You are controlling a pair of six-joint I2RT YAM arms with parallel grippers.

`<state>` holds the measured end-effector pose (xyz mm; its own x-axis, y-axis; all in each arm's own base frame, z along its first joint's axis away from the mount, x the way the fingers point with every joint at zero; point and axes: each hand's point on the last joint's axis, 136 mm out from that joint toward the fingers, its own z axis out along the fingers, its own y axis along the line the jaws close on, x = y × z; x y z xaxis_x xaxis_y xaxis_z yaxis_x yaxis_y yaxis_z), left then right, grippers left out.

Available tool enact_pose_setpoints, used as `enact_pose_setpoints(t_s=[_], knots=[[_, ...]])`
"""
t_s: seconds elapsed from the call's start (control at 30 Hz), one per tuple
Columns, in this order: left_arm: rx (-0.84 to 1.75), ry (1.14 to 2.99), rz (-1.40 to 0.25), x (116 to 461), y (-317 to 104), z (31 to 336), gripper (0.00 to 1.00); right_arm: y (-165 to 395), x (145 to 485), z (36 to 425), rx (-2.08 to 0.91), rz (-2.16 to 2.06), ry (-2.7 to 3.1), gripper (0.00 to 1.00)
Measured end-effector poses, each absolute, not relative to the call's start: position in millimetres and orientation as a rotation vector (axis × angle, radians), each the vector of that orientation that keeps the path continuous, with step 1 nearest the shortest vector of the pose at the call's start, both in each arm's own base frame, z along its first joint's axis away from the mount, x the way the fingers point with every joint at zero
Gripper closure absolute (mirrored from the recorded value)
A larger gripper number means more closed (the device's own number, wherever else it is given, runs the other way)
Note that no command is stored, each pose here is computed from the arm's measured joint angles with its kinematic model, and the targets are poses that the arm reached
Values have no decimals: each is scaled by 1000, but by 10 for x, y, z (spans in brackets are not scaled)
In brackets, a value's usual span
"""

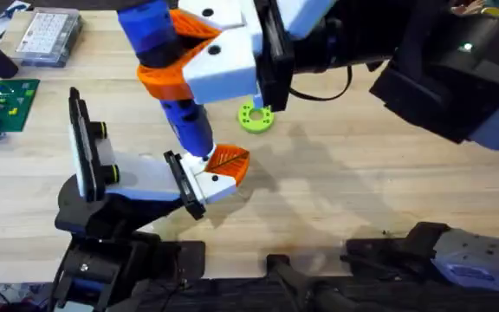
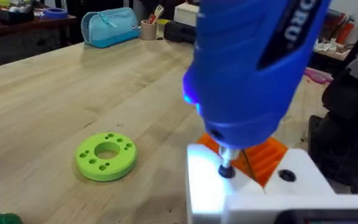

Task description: Pick up the gripper from the table and insert it into the empty holder that is missing its gripper. Then pick up a screw, insert it into the mounting hole, and use the screwdriver to tighten it. Finally, clean up the table by picking up the vegetable and placing it into the bucket.

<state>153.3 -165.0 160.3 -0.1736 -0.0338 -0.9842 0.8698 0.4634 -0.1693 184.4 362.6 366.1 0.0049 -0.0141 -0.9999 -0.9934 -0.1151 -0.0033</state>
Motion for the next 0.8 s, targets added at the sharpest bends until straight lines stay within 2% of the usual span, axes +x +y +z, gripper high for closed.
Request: enact_pose_setpoints(t_s=[0.8], knots=[[760, 1536, -965, 1526, -1654, 1598, 989, 3624, 1847, 3577, -1319, 1277, 1187, 951]])
